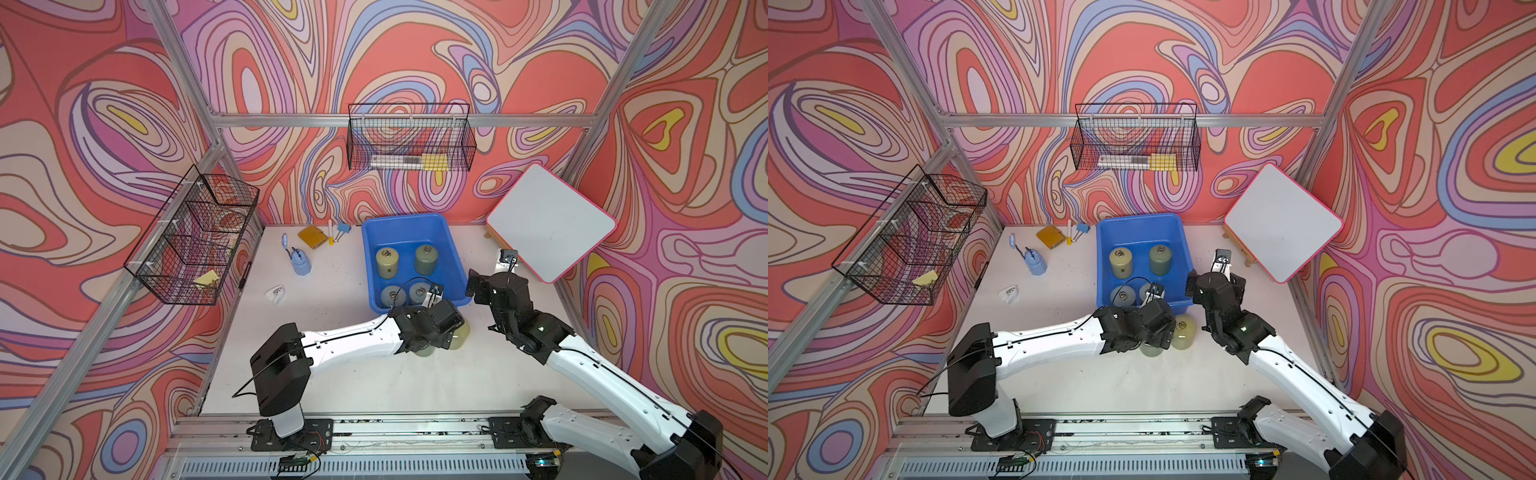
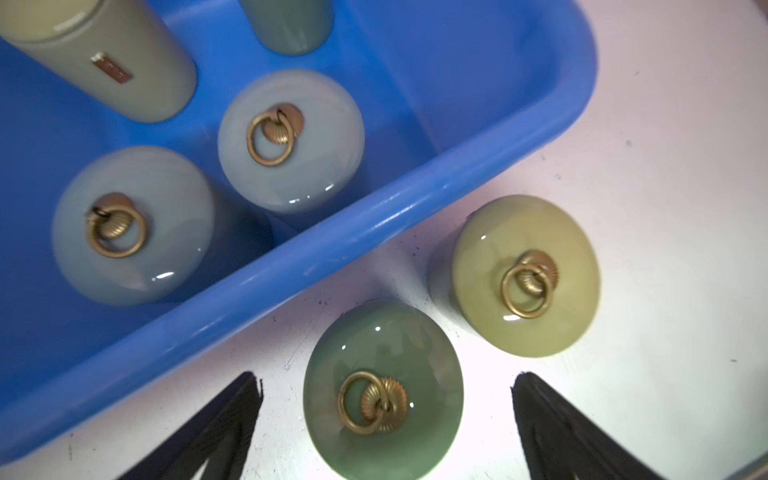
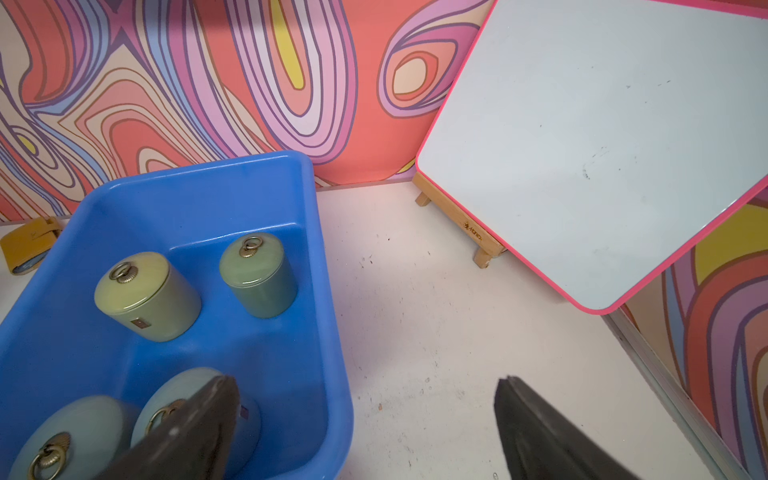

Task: Take the tea canister out of the basket
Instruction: Place the tea canister at the center of the board.

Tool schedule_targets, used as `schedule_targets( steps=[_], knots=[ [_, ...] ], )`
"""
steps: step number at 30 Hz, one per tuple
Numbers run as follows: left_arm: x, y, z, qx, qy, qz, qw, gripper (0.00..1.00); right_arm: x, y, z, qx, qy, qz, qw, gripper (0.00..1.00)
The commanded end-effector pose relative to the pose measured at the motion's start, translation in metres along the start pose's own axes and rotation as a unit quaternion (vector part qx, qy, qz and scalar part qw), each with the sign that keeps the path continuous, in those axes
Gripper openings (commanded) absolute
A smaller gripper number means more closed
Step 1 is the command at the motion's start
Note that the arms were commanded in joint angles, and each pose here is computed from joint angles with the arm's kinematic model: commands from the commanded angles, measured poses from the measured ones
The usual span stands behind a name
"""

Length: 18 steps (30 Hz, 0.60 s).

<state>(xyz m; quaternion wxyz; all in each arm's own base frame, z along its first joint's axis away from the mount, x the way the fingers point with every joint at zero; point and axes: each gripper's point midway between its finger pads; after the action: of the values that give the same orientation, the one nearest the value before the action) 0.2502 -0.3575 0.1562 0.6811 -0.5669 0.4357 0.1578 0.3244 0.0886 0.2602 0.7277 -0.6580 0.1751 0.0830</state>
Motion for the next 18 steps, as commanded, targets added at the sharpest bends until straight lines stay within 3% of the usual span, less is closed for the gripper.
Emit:
schedule_targets(
  steps=[1, 8, 18],
  knots=[
    [-0.036, -0.011, 0.011, 0.01, -0.007, -0.004, 1.0, 0.99, -0.001, 0.002, -0.005, 0.004, 0.006, -0.001, 1.0, 0.98],
    [-0.072, -0.045, 0.043, 0.027, -0.039, -0.022, 0.999, 0.99, 0.0, 0.003, -0.002, 0.003, 0.001, 0.003, 1.0, 0.98],
    [-0.062, -0.062, 0.091, 0.037, -0.015, 0.048, 0.998, 0.99, 0.003, 0.006, 0.001, -0.005, -0.001, 0.01, 1.0, 0.98]
  ],
)
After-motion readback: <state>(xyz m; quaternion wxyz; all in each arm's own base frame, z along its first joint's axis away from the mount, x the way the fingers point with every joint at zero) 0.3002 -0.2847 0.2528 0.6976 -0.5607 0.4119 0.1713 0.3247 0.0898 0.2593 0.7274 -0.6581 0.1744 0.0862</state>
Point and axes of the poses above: each gripper's point midway between its finger pads, its own x axis out along the fingers, its own z axis along the line the jaws close on, y = z × x, and after that the axes turned 3 degrees about x, right-handed
